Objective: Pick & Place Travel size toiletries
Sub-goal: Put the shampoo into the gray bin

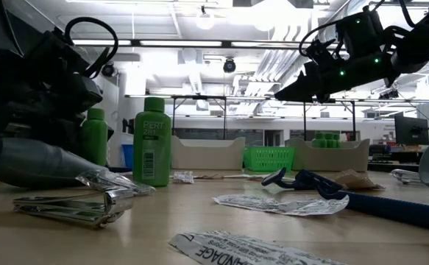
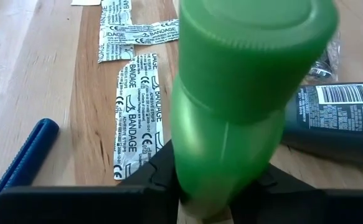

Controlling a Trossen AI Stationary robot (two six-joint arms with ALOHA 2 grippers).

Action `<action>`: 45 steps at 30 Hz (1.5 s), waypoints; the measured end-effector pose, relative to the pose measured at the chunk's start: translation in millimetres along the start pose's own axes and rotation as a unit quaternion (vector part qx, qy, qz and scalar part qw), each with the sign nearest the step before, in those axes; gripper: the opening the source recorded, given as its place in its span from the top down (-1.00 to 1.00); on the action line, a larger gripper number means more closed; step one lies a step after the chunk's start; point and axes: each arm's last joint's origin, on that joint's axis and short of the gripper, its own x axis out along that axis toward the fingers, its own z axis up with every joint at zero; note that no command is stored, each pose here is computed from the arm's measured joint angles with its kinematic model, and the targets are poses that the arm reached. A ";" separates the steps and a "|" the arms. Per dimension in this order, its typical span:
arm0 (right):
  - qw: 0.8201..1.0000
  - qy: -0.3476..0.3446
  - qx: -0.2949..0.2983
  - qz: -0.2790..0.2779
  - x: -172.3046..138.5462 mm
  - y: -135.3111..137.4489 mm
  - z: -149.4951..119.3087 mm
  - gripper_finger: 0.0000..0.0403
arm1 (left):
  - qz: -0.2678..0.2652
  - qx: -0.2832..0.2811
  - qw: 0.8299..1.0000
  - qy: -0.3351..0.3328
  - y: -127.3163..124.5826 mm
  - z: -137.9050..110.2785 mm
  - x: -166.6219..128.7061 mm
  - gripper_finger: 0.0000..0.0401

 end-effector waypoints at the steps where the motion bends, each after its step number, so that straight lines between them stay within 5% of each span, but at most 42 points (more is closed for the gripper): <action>1: 1.000 0.000 0.000 0.000 0.0 0.0 0.0 0.30 | 0.000 0.000 1.000 0.000 0.0 0.0 0.0 0.58; 9: 1.000 0.001 0.002 0.000 0.0 0.0 -0.3 0.30 | 0.017 0.000 1.000 0.000 0.9 0.5 -0.3 0.56; 16: 1.000 0.000 0.013 0.018 0.0 1.1 -0.1 0.30 | 0.095 -0.010 0.995 -0.028 6.7 11.5 0.7 0.57; 21: 0.997 -0.005 0.013 0.081 -0.4 4.8 0.3 0.30 | 0.128 -0.021 0.990 -0.049 10.9 26.3 4.7 0.57; 33: 0.994 -0.003 0.000 0.112 0.2 15.7 -0.9 0.30 | 0.158 0.029 0.986 -0.045 18.4 63.9 16.1 0.57; 45: 0.989 -0.033 -0.052 0.135 3.8 27.4 0.1 0.30 | 0.248 0.091 0.964 -0.032 31.3 119.5 20.6 0.57</action>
